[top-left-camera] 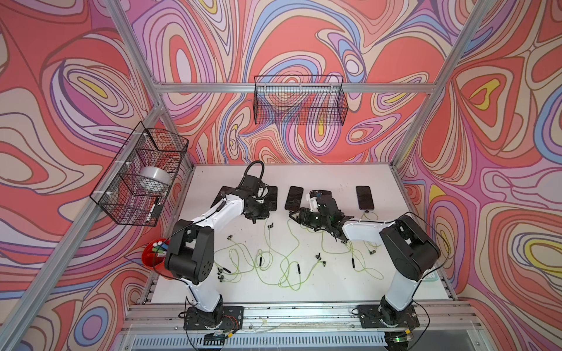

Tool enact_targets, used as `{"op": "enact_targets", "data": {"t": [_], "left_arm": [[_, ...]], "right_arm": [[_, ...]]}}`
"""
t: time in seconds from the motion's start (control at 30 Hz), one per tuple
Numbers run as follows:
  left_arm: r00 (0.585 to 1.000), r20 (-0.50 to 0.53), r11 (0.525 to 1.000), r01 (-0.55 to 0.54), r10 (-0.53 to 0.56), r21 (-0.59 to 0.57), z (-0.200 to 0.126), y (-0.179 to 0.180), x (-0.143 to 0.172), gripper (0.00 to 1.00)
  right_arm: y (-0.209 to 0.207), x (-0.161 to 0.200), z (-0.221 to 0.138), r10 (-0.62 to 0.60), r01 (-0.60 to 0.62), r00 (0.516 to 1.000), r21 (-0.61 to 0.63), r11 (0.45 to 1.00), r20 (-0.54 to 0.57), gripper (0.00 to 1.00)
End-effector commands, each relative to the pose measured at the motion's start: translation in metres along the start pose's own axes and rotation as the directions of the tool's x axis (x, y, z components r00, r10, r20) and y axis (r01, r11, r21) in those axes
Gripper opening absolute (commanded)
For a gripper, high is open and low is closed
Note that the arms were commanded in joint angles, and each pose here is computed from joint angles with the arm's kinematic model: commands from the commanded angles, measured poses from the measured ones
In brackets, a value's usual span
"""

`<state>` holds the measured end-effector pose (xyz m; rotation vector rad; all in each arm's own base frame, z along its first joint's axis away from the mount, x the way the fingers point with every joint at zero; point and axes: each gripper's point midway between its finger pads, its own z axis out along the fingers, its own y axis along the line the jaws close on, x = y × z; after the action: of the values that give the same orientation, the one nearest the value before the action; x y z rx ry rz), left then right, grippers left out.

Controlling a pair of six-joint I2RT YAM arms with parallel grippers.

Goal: Plug wired earphones into phones
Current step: Pick up the wired earphone from the center of the board.

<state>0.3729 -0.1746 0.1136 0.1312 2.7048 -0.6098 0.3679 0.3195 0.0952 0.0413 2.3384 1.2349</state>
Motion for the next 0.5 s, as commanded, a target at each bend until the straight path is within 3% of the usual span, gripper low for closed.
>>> {"op": "enact_targets", "data": {"t": [0.0, 0.1, 0.3, 0.47], "left_arm": [[0.998, 0.05, 0.998, 0.046, -0.048, 0.052, -0.009, -0.003, -0.008, 0.0], [0.997, 0.049, 0.993, 0.061, -0.066, 0.105, -0.011, -0.005, -0.008, 0.0], [0.981, 0.144, 0.934, 0.07, -0.127, 0.349, -0.017, -0.038, -0.019, 0.0], [0.966, 0.191, 0.902, 0.081, -0.177, 0.423, -0.019, -0.044, -0.021, 0.0]], "right_arm": [[0.018, -0.003, 0.007, 0.039, -0.037, 0.999, -0.107, 0.994, 0.012, 0.49], [0.02, -0.005, 0.006, 0.055, -0.05, 0.998, -0.13, 0.99, 0.034, 0.48], [0.039, -0.013, 0.012, 0.075, -0.063, 0.996, -0.209, 0.976, 0.052, 0.46], [0.046, -0.017, 0.016, 0.087, -0.071, 0.995, -0.244, 0.967, 0.056, 0.46]]}}
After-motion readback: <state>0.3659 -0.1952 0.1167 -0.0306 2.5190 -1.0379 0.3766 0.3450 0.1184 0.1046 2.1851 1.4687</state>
